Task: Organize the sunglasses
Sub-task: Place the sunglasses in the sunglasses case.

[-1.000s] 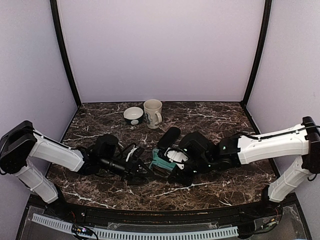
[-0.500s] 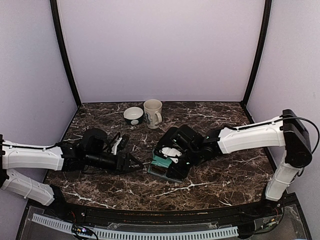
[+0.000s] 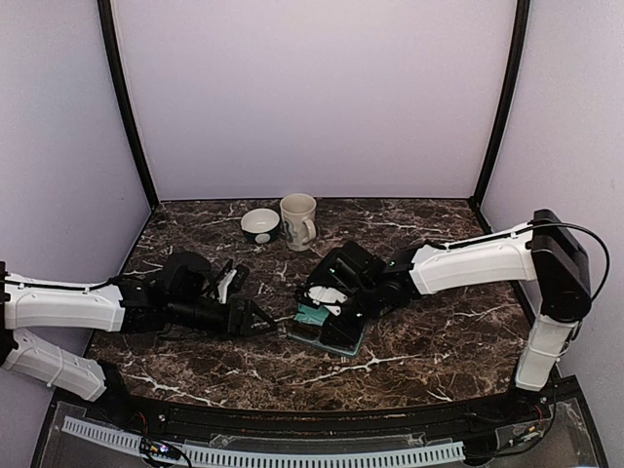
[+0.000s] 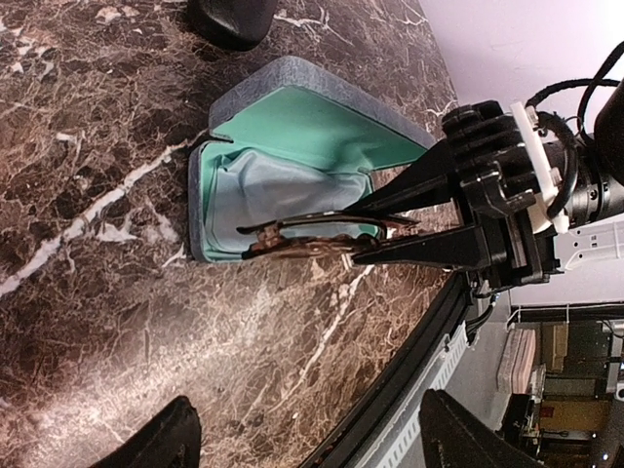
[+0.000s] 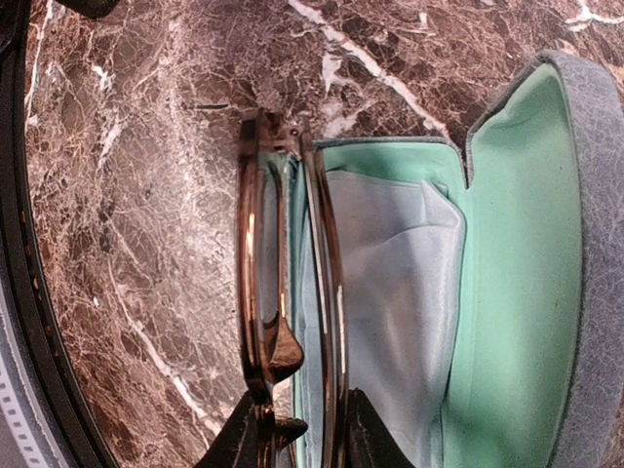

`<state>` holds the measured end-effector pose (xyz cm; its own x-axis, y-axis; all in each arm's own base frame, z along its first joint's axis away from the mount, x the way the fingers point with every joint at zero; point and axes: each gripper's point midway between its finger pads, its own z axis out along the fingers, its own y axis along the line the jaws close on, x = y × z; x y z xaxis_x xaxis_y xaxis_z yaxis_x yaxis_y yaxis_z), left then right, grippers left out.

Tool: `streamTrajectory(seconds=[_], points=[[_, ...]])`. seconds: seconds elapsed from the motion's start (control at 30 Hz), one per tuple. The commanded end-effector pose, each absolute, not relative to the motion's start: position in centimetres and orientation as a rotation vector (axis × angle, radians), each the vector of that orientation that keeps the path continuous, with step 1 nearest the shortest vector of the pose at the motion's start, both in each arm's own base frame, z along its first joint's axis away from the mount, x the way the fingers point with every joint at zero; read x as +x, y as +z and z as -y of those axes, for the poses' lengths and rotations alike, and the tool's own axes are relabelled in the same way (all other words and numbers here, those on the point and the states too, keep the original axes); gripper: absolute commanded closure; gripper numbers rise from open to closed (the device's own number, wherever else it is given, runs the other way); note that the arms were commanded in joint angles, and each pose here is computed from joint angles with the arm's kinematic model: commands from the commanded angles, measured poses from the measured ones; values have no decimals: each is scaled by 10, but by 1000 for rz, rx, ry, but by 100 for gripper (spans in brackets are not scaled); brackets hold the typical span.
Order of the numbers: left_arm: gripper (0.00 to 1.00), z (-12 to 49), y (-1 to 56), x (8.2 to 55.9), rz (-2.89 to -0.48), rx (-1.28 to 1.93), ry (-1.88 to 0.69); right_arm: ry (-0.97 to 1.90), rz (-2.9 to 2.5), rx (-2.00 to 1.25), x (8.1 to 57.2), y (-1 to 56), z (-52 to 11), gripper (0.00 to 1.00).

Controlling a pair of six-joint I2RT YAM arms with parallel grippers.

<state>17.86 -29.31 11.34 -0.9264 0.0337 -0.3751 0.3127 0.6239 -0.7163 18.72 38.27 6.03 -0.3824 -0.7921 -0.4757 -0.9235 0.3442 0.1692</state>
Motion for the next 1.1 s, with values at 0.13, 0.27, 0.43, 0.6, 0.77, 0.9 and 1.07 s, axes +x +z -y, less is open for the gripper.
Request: streamTrajectory(seconds=[0.13, 0.27, 0.43, 0.6, 0.77, 0.9, 1.07], points=[[21, 300, 116, 180, -2512, 312, -1221, 564, -2312, -1502, 198, 57, -383, 74], [21, 301, 115, 180, -2519, 318, -1230, 547, -2323, -1508, 199, 51, -382, 74], [21, 302, 114, 179, -2524, 320, -1236, 529, -2329, -1506, 201, 48, -381, 74], [21, 304, 114, 179, -2523, 323, -1240, 514, -2335, -1505, 202, 45, -379, 74], [21, 304, 112, 179, -2527, 325, -1244, 505, -2336, -1525, 201, 42, -378, 73], [21, 304, 111, 178, -2531, 323, -1246, 520, -2322, -1545, 200, 45, -381, 72], [21, 304, 109, 177, -2537, 319, -1254, 524, -2308, -1568, 200, 49, -383, 72]])
